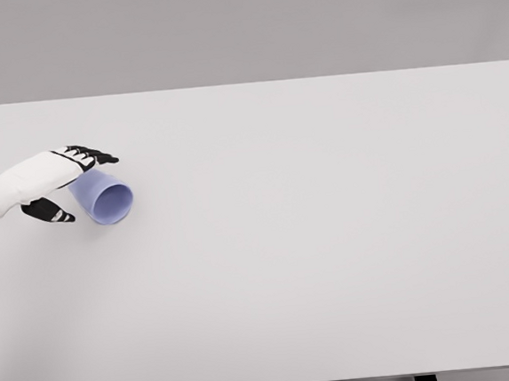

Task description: Flip the cup with left arm and place it on the table

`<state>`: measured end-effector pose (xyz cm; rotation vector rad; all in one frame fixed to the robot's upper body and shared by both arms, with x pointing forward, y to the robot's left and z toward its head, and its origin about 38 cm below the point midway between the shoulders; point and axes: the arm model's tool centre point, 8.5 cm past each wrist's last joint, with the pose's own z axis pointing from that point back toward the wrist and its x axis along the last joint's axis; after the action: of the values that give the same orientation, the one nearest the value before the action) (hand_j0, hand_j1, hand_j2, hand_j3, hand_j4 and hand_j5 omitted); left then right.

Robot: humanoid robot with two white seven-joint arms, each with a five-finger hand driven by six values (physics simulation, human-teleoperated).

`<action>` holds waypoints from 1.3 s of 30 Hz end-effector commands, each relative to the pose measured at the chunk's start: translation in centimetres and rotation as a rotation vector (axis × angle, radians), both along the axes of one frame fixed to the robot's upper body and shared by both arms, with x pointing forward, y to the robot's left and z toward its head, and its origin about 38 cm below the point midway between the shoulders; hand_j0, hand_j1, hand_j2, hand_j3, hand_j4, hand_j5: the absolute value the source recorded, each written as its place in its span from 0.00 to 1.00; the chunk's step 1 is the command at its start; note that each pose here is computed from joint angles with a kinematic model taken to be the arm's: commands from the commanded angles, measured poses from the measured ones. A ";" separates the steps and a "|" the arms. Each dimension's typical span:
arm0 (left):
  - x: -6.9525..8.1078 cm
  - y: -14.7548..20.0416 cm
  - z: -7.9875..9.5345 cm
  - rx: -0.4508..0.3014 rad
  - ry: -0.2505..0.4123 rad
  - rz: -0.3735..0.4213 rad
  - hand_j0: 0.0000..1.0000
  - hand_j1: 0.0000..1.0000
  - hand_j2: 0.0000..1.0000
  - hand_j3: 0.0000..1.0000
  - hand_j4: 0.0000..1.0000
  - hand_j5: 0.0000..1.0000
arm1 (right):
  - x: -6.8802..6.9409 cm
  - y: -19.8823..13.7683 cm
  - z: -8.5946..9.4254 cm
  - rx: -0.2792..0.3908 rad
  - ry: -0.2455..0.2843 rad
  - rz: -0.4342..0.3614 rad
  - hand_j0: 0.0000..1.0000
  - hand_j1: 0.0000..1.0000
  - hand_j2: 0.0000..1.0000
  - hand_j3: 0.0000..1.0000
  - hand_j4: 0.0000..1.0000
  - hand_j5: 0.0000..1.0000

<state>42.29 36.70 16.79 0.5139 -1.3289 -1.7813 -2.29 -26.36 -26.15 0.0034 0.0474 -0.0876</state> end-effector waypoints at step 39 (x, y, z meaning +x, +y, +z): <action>1.3 -2.2 -2.5 0.019 0.020 -0.014 0.91 0.91 0.91 0.91 0.91 0.91 | 0.0 0.0 0.0 0.000 0.000 0.000 1.00 1.00 1.00 1.00 1.00 1.00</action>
<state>43.72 34.69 14.56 0.5050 -1.3112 -1.8016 -2.28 -26.36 -26.15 0.0034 0.0473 -0.0876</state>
